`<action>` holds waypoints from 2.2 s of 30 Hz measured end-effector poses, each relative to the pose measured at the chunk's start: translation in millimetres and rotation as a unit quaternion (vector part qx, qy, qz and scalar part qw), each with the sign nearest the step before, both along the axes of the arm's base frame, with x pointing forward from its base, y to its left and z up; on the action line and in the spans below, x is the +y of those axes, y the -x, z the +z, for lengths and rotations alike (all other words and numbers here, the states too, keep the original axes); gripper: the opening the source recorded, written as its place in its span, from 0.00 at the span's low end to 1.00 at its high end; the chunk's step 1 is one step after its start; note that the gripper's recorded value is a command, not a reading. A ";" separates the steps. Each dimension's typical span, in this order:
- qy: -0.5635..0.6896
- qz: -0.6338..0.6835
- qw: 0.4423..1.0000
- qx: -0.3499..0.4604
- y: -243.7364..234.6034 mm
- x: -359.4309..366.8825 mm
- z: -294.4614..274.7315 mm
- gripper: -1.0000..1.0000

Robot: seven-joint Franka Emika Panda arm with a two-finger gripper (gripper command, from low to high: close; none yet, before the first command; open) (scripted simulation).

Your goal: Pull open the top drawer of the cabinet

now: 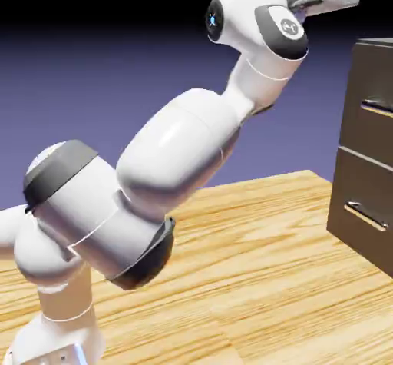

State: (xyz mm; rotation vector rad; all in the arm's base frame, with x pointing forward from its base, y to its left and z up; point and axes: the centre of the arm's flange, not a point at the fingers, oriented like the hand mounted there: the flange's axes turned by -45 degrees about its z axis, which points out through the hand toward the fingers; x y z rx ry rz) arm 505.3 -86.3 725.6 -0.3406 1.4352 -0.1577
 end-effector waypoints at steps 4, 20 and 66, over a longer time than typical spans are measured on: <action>0.106 -0.027 0.994 -0.007 -44.0 1.4 -32.6 1.00; 0.566 -0.083 0.820 0.000 -203.1 94.5 -227.3 1.00; 0.582 -0.083 0.809 0.000 -11.9 99.7 -235.3 1.00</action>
